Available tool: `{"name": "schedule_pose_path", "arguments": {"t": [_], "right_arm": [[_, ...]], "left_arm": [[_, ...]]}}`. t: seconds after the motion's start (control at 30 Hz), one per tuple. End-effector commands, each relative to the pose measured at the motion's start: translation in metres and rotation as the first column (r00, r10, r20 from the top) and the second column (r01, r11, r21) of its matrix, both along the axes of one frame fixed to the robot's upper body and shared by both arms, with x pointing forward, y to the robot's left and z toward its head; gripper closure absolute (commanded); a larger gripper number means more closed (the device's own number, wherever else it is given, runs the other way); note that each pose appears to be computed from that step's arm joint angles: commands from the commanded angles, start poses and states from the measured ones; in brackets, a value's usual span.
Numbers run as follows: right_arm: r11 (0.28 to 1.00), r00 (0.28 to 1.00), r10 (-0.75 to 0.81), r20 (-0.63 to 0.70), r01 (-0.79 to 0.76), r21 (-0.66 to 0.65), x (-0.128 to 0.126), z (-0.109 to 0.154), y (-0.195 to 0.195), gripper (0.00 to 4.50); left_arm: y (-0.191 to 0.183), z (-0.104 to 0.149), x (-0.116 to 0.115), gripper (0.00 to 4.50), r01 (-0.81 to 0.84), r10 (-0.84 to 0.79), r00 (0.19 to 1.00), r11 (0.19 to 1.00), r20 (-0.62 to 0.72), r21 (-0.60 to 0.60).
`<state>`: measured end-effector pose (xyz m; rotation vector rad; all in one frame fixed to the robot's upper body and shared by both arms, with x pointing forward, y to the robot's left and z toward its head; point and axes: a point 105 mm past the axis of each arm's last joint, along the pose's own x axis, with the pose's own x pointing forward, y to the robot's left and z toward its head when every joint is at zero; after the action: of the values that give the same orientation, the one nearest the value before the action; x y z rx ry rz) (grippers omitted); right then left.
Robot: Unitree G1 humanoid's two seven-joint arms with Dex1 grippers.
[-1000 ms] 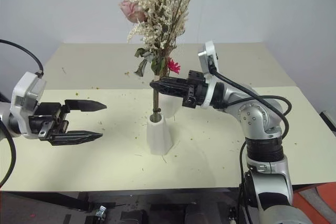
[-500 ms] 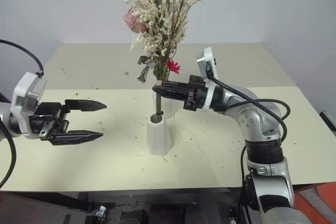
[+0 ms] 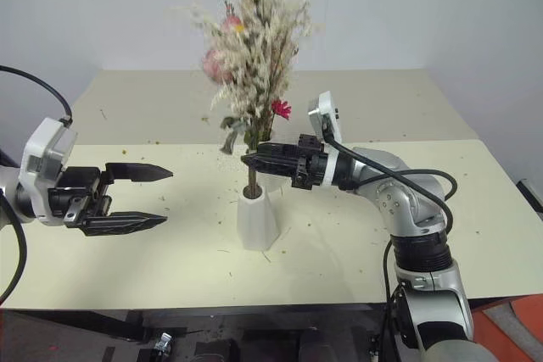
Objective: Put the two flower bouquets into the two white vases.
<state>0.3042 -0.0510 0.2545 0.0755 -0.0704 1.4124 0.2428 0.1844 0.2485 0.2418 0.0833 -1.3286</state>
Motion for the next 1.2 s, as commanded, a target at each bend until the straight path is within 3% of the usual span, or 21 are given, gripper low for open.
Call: {"name": "schedule_pose_path", "arguments": {"t": [0.03, 0.2, 0.67, 1.0, 1.2], "right_arm": [[1.0, 0.996, -0.022, 0.089, 0.021, 0.013, -0.005, 0.013, -0.008, 1.65], [0.997, 0.986, -0.062, 0.155, 0.068, -0.033, -0.006, 0.013, -0.023, 0.02], [0.969, 0.974, -0.146, 0.173, 0.176, -0.171, 0.001, 0.002, -0.078, 0.02], [0.906, 0.947, -0.277, 0.162, 0.313, -0.284, 0.017, -0.018, -0.131, 0.02], [0.886, 0.929, -0.328, 0.173, 0.366, -0.285, 0.018, -0.018, -0.147, 0.02]], "left_arm": [[0.001, 0.01, -0.004, 0.0, 0.0, -0.001, 0.999, 1.0, 0.044, 0.017], [0.002, 0.01, -0.003, 0.0, -0.005, 0.004, 0.999, 1.0, 0.04, 0.016], [0.004, 0.007, -0.002, 0.0, -0.022, 0.022, 0.999, 1.0, 0.03, 0.01], [0.024, 0.002, -0.006, 0.0, -0.168, 0.169, 0.985, 0.985, 0.033, -0.031], [0.033, -0.003, -0.01, 0.0, -0.255, 0.257, 0.966, 0.965, 0.03, -0.062]]}}
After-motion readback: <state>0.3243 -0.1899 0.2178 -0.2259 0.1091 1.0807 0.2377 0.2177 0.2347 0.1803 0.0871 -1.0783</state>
